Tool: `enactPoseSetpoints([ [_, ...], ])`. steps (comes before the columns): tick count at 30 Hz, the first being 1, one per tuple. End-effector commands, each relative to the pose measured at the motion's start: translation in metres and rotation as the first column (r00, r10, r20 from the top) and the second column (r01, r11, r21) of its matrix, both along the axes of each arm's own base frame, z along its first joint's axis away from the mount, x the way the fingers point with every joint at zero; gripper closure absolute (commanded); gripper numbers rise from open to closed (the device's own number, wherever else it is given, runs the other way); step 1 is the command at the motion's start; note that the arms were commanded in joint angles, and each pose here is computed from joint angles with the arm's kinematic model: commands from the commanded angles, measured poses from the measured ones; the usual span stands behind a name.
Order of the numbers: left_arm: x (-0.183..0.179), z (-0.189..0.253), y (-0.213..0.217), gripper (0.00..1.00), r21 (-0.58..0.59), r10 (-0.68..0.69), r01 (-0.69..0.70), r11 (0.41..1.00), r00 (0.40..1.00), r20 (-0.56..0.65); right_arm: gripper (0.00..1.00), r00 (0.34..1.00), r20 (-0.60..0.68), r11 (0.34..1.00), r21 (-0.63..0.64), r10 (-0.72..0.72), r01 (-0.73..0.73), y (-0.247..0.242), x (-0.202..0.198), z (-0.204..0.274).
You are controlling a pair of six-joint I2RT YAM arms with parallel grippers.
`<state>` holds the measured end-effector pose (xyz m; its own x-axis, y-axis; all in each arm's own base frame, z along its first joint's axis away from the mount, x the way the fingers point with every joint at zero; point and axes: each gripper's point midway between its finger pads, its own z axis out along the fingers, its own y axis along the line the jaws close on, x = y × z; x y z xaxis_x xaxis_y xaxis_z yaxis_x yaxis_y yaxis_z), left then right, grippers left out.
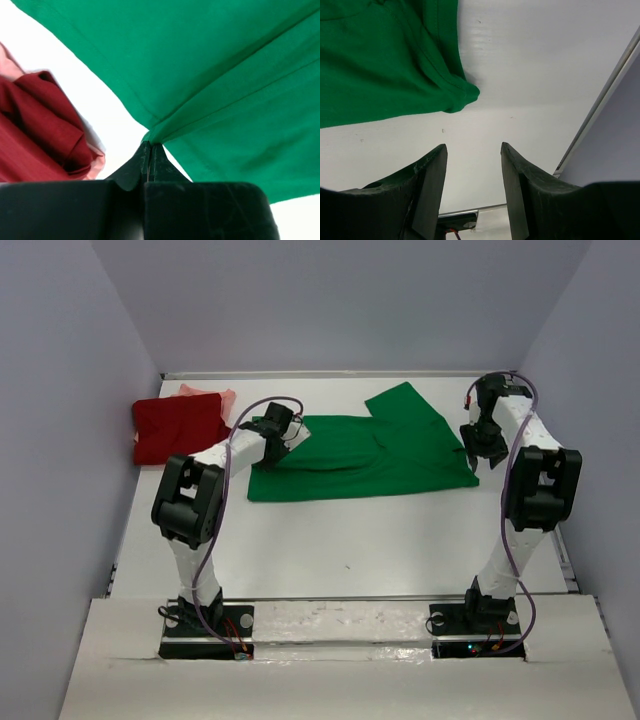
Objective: Fold and stack the t-shirts
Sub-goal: Fold the flattened tshirt in 1/3 of the way
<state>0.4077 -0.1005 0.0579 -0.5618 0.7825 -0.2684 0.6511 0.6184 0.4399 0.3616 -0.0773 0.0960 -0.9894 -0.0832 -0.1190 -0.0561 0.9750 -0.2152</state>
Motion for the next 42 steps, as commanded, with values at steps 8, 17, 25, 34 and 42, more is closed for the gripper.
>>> enactPoseSetpoints([
  [8, 0.012, 0.002, -0.004, 1.0, 0.015, 0.023, -0.024, 1.0, 0.999, 0.03, 0.47, 0.999, 0.04, 1.0, -0.003, -0.003, 0.004, -0.002, -0.007, 0.018],
  [17, 0.026, 0.006, -0.009, 1.0, 0.01, 0.045, -0.045, 0.999, 0.997, 0.059, 0.48, 0.999, 0.033, 1.0, 0.008, -0.003, 0.003, 0.0, -0.01, 0.011],
  [25, 0.033, -0.002, -0.007, 1.0, 0.048, 0.069, -0.071, 0.996, 0.996, 0.051, 0.48, 1.0, 0.028, 1.0, 0.005, 0.007, -0.007, -0.001, -0.011, 0.008],
  [34, 0.035, -0.013, 0.001, 1.0, 0.11, 0.097, -0.1, 0.989, 0.995, 0.039, 0.48, 1.0, 0.028, 1.0, 0.011, 0.011, -0.011, 0.0, -0.011, 0.008],
  [42, 0.035, -0.02, 0.002, 1.0, 0.126, 0.116, -0.118, 0.985, 0.993, 0.025, 0.48, 1.0, 0.024, 1.0, 0.025, 0.013, -0.014, 0.002, -0.009, 0.005],
])
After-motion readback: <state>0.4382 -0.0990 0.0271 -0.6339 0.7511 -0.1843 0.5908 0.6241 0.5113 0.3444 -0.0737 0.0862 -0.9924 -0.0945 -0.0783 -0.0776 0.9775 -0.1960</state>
